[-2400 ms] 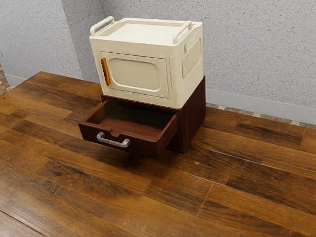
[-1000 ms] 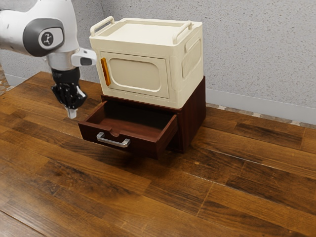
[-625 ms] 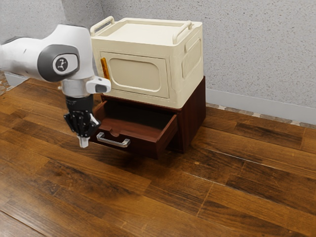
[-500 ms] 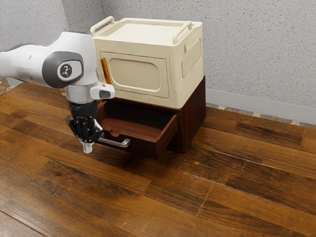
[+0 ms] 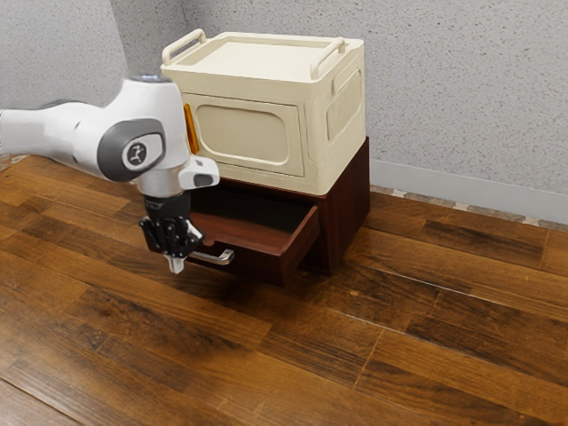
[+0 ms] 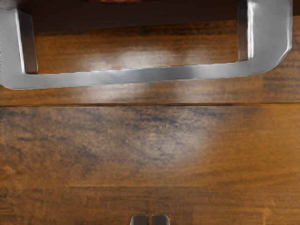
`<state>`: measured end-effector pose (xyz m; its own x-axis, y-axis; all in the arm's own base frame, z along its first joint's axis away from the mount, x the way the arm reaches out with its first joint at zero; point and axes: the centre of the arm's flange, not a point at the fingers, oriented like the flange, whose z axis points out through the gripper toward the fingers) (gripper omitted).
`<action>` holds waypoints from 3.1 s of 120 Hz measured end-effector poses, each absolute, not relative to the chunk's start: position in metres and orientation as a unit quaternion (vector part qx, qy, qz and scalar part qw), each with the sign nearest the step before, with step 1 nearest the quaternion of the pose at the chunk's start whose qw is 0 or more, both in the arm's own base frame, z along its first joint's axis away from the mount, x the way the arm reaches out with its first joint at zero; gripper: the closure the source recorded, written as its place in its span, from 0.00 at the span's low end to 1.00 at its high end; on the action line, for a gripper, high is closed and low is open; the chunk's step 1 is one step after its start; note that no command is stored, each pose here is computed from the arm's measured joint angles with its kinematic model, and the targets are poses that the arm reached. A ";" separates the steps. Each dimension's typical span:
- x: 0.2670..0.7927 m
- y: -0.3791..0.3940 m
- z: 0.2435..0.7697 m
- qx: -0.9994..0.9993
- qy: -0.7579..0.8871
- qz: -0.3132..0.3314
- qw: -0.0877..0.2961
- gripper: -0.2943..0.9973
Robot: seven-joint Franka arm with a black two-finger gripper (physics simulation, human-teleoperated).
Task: Push the drawer handle with one arm to close the drawer
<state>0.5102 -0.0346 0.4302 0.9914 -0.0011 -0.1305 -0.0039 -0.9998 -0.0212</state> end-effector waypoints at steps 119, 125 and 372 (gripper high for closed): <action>0.563 -0.035 0.396 -0.997 -0.037 -0.059 0.039 0.84; 0.567 -0.032 0.396 -0.996 -0.042 -0.065 0.039 0.84; 0.635 -0.048 0.421 -0.980 -0.026 -0.186 0.058 0.84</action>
<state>0.6351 -0.0477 0.4209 0.9291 0.0297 0.3686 0.0728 -0.9919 -0.1037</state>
